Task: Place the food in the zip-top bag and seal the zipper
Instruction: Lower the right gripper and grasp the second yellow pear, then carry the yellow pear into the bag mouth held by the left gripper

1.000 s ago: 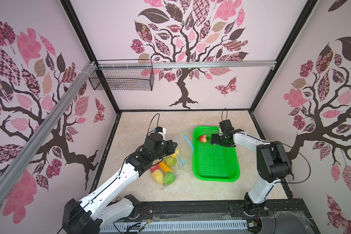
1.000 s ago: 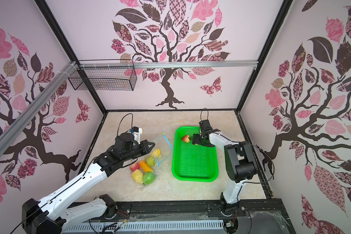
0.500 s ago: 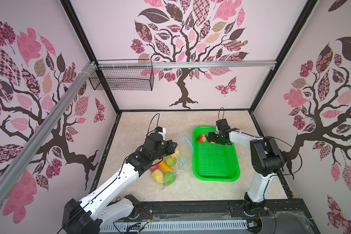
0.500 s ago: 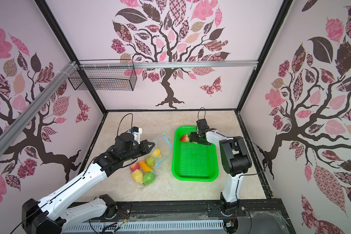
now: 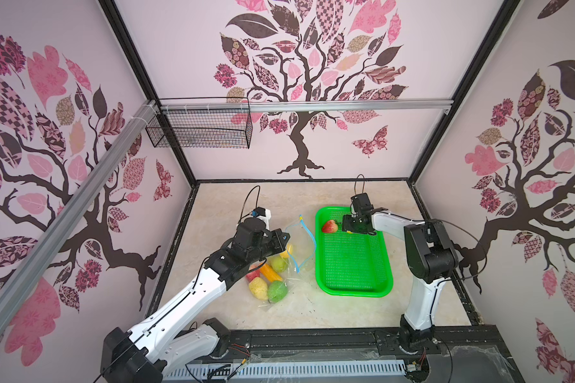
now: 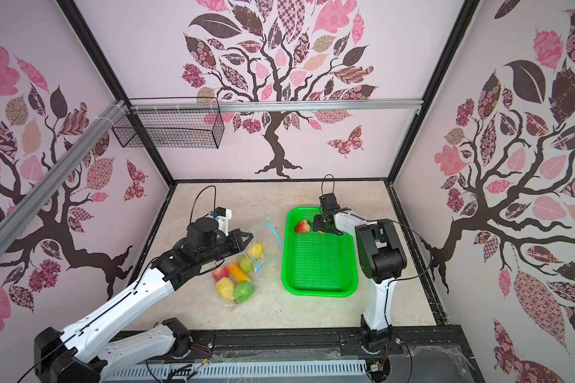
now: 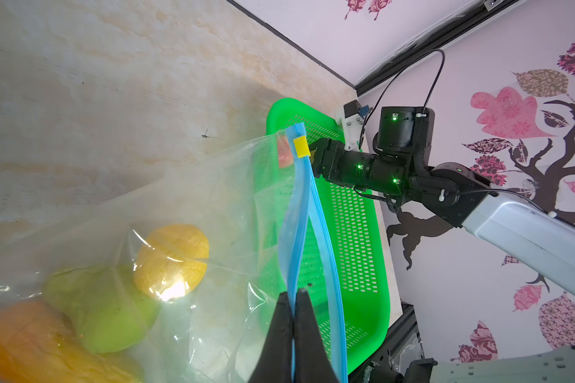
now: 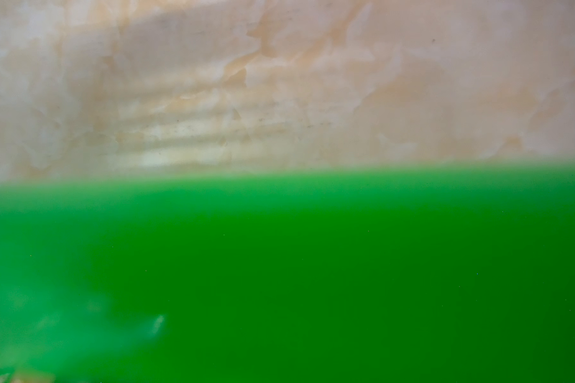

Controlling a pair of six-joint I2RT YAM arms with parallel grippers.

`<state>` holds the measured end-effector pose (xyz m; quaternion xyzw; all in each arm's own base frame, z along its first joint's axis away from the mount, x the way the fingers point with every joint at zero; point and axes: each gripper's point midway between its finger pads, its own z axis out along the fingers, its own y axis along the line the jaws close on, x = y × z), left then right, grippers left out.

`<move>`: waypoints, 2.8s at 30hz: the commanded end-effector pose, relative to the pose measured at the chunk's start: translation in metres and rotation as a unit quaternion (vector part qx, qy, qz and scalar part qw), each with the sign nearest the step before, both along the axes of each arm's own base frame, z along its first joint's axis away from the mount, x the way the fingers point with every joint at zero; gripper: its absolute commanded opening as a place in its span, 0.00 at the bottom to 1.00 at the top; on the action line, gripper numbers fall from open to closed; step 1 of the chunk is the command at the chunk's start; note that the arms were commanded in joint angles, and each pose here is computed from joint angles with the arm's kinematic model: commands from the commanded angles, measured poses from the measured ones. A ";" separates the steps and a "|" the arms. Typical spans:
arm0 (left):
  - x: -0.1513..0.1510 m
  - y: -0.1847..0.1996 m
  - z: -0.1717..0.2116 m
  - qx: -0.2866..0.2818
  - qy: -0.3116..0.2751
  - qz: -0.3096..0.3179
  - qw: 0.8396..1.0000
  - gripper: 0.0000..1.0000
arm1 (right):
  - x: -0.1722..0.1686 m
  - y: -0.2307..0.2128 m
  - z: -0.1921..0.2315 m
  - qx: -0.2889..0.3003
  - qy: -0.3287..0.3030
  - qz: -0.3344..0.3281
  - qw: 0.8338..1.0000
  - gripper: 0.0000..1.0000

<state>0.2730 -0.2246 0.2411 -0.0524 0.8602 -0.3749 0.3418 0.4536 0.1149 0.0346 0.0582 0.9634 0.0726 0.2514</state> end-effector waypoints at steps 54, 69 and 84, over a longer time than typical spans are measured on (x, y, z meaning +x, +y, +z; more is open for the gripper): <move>-0.006 0.002 0.012 0.002 -0.014 -0.014 1.000 0.00 | -0.219 0.243 0.201 0.254 -0.090 0.417 0.868 0.48; -0.003 -0.009 0.011 -0.003 -0.003 -0.022 1.000 0.00 | -0.193 0.243 0.132 0.167 -0.056 0.376 0.910 0.51; -0.003 -0.006 0.010 -0.008 -0.002 -0.012 1.000 0.00 | -0.195 0.250 0.146 0.185 -0.064 0.372 0.907 0.82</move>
